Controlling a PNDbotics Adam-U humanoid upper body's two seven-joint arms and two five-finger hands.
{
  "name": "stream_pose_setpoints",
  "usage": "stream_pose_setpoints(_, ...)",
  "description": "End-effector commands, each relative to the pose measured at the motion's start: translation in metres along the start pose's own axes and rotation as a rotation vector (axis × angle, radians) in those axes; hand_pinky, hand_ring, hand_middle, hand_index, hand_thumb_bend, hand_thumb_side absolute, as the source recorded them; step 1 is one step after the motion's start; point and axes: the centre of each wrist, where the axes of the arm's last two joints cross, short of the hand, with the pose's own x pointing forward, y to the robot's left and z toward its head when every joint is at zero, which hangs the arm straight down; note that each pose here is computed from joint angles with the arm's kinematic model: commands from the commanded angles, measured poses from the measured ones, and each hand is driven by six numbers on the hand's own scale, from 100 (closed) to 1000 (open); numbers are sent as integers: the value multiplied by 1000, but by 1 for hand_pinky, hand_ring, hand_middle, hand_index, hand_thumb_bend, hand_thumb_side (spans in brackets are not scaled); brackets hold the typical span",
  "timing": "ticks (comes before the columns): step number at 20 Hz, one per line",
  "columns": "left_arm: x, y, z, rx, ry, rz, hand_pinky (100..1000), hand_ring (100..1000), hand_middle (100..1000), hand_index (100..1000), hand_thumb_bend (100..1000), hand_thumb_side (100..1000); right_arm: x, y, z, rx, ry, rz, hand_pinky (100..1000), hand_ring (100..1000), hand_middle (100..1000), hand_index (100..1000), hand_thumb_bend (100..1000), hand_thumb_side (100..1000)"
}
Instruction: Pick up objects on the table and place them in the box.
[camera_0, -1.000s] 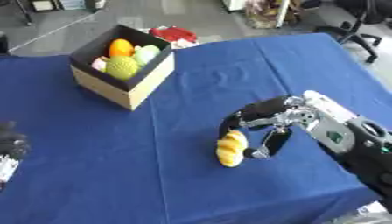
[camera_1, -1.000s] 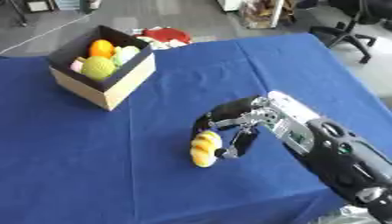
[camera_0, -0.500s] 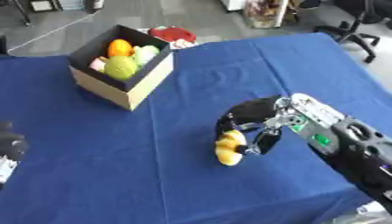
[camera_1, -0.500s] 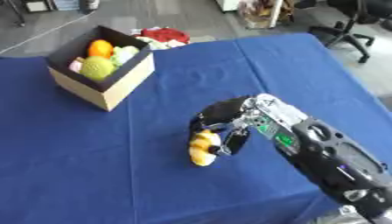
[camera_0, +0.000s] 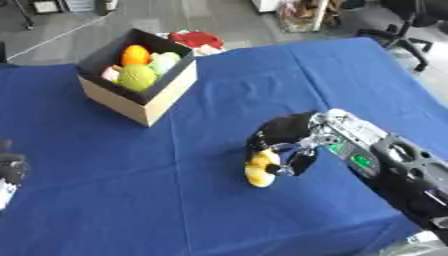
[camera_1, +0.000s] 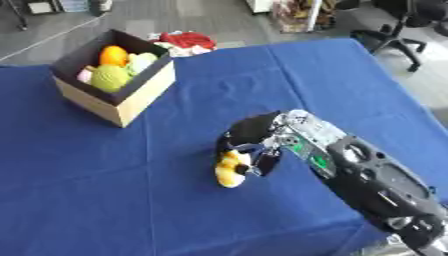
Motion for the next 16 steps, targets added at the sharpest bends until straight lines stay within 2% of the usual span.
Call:
stream_pose_setpoints(1,8,5,-2,7,-28,-17,785,667,641,846,430,506,-8,-8,7,-93,55,40,817,674,542,517,235,100)
stream_pose_setpoints(3,8,5,-2,8,-27,-15,785,667,641,846,427,507,-10,-11,7,-155,71,49,793,617,485,469,223,100)
stream_pose_setpoints(6,8,5,-1,8,-26,-14,785,667,641,846,424,509,-14,-18,9,-235,92,53,773,577,443,436,208,100)
stream_pose_setpoints(9,8,5,-1,11,-25,-14,785,668,642,846,422,510,-20,-35,11,-319,102,40,769,561,426,427,201,100)
stream_pose_setpoints(13,7,5,0,12,-21,-10,785,668,642,846,419,512,-28,-87,11,-466,100,45,768,540,402,419,200,100)
stream_pose_setpoints(16,6,2,0,7,-19,0,785,669,642,846,419,512,-37,-127,-3,-574,103,20,769,529,386,416,200,100)
